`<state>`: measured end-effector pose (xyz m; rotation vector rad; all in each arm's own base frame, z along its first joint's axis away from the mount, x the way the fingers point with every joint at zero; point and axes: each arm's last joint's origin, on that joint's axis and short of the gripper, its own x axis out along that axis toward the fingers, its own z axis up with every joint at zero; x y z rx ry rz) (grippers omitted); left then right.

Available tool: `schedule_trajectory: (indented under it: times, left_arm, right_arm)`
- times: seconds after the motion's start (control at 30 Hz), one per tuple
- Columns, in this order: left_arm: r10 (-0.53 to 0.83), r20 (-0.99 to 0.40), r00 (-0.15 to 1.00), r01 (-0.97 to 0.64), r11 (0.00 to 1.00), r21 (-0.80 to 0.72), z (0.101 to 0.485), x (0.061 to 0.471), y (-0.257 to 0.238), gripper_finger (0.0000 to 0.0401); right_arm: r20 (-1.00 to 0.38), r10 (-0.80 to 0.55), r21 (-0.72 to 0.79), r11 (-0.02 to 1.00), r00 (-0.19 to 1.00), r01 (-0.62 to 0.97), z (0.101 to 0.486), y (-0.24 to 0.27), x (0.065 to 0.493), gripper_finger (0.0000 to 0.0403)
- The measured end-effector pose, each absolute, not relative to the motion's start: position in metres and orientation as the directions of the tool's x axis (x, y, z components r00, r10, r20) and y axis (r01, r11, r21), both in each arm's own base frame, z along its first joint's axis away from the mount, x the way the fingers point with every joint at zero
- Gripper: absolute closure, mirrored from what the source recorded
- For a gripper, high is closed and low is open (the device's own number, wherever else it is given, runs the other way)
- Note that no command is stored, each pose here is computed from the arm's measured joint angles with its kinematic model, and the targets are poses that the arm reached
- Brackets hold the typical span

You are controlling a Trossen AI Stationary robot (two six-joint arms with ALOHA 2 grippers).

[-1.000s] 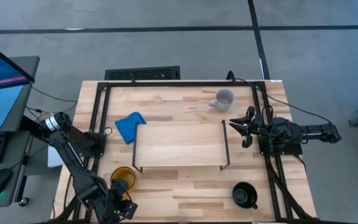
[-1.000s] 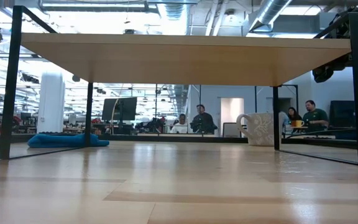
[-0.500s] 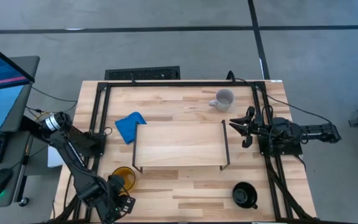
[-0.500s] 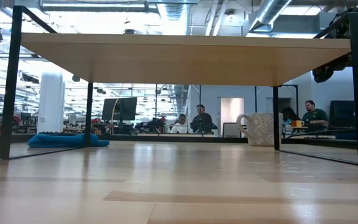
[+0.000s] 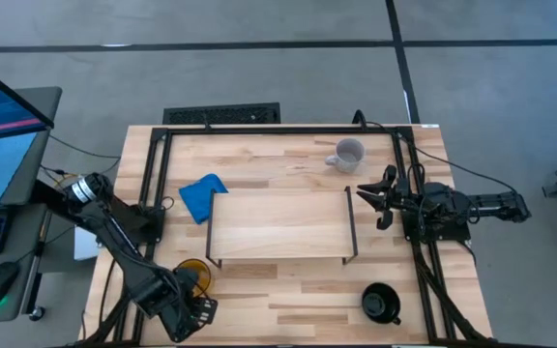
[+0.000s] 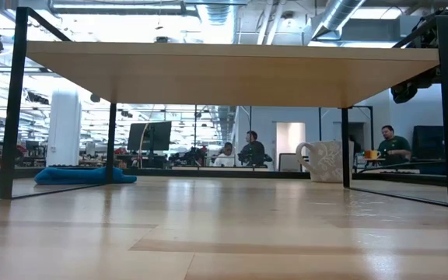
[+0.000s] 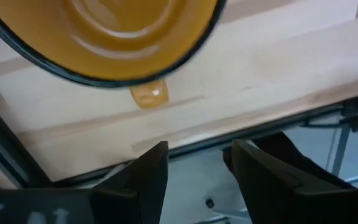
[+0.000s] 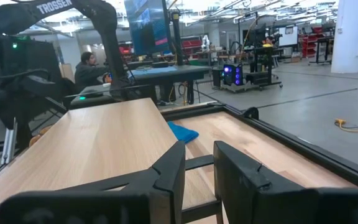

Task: Stack small to large cups/mugs on shelf
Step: Put the yellow cup on the shelf

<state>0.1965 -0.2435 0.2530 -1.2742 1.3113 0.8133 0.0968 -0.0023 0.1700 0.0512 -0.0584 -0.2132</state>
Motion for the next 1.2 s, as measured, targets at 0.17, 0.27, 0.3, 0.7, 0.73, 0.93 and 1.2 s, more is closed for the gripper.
schedule_trajectory:
  times: [0.17,0.27,0.3,0.7,0.73,0.93,1.2]
  left_arm:
    - [-0.202,-0.975,0.089,-0.970,0.207,-0.131,0.234,0.199,-0.253,0.0232]
    - [-0.184,-0.982,0.042,-0.974,0.214,-0.081,0.223,0.201,-0.257,0.0232]
    - [-0.183,-0.983,0.027,-0.974,0.216,-0.067,0.221,0.202,-0.258,0.0232]
    - [-0.093,-0.996,-0.014,-0.983,0.184,-0.003,0.216,0.203,-0.248,0.0232]
    - [-0.093,-0.996,-0.004,-0.984,0.180,-0.013,0.216,0.204,-0.248,0.0232]
    - [-0.075,-0.997,-0.019,-0.987,0.162,0.006,0.215,0.207,-0.243,0.0232]
    - [-0.073,-0.997,-0.033,-0.989,0.145,0.022,0.214,0.210,-0.238,0.0232]
  right_arm:
    - [0.052,-0.213,0.057,0.976,0.976,0.210,0.170,-0.002,0.097,0.0296]
    - [0.052,-0.213,0.057,0.976,0.976,0.210,0.170,-0.002,0.097,0.0296]
    - [0.053,-0.213,0.057,0.976,0.976,0.210,0.170,-0.002,0.097,0.0296]
    - [0.053,-0.213,0.058,0.976,0.976,0.210,0.170,-0.002,0.097,0.0296]
    - [0.053,-0.213,0.058,0.976,0.976,0.210,0.170,-0.002,0.097,0.0296]
    - [0.053,-0.213,0.058,0.976,0.976,0.210,0.170,-0.002,0.097,0.0296]
    - [0.052,-0.213,0.058,0.976,0.976,0.210,0.170,-0.002,0.097,0.0296]
